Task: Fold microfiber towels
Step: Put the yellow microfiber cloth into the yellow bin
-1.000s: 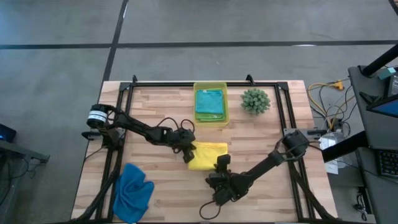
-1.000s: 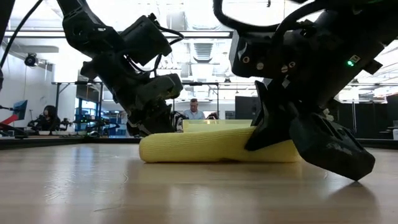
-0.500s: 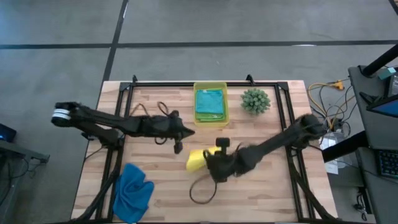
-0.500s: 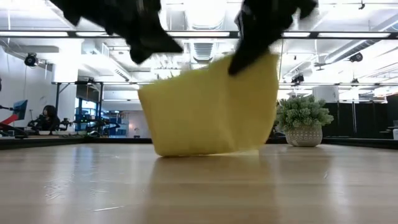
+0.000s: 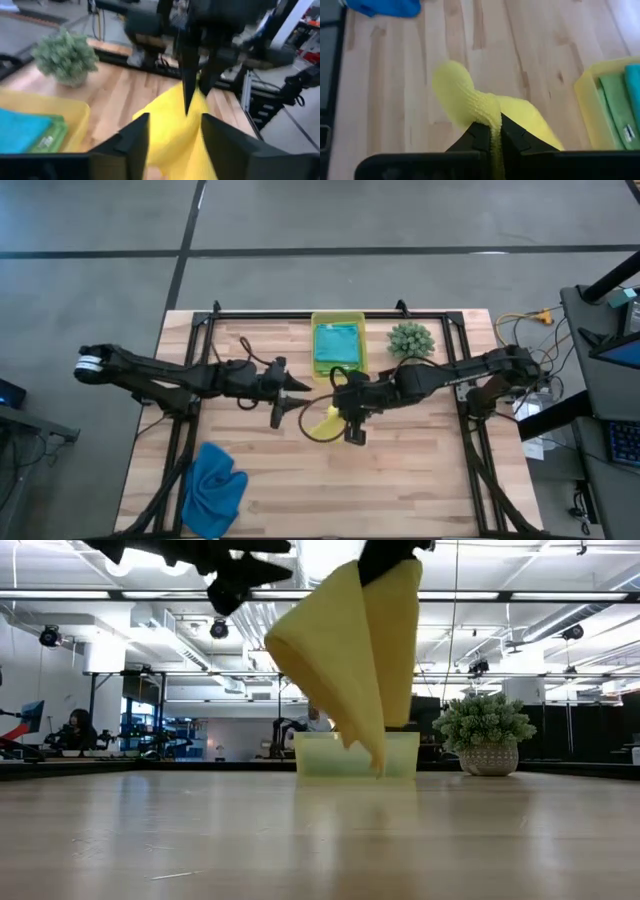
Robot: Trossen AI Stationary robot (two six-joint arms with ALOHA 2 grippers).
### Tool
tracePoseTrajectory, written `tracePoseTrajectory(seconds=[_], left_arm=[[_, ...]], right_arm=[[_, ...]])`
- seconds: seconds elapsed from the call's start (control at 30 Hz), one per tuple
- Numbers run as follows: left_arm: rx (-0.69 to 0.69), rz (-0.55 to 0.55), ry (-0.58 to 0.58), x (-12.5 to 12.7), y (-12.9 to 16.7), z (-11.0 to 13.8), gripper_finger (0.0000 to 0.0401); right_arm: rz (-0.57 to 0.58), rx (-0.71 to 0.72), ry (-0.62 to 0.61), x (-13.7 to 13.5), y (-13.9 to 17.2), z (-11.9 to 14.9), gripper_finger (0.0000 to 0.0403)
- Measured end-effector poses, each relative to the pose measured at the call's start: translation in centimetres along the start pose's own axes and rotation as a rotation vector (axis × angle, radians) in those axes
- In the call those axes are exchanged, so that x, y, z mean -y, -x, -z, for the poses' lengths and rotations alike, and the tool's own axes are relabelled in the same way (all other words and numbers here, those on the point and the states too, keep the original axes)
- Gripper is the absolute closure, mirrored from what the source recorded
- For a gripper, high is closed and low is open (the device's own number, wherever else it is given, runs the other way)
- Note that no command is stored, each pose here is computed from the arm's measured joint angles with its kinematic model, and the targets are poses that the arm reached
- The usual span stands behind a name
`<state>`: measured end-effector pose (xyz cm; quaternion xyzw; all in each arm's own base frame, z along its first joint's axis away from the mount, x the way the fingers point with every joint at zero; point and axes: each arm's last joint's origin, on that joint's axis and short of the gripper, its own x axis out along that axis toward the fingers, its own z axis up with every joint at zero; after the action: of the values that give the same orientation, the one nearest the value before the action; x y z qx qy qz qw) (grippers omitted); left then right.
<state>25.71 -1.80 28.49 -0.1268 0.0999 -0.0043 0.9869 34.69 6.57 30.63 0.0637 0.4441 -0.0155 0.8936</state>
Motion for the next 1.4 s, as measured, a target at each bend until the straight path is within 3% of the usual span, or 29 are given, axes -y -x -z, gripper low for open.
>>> tracePoseTrajectory(seconds=[0.13,0.27,0.47,0.6,0.77,1.17,1.4], left_arm=[[-0.009,0.030,0.043,0.1,-1.7,0.3,0.0179],[-0.052,0.099,0.070,0.4,-3.9,0.4,0.0147],[-0.155,0.261,0.120,1.0,-7.1,0.9,0.0140],[-0.273,0.279,0.167,0.9,-8.9,2.1,0.0140],[-0.387,0.256,0.187,0.5,-9.6,3.6,0.0152],[-0.524,0.204,0.197,0.2,-8.8,4.7,0.0201],[-0.650,0.166,0.165,-0.2,-8.1,5.8,0.0272]], right_arm=[[-0.034,-0.013,-0.020,-0.1,-0.2,-0.2,0.0394],[-0.036,-0.042,-0.053,-0.2,-0.8,0.0,0.0394],[-0.019,-0.092,-0.066,-0.1,-1.6,0.4,0.0394],[-0.015,-0.109,-0.070,-0.1,-1.5,0.6,0.0394],[-0.016,-0.110,-0.079,-0.1,-1.4,0.6,0.0394],[-0.015,-0.123,-0.088,-0.1,-1.4,0.7,0.0394],[-0.022,-0.126,-0.089,-0.1,-1.4,0.7,0.0394]])
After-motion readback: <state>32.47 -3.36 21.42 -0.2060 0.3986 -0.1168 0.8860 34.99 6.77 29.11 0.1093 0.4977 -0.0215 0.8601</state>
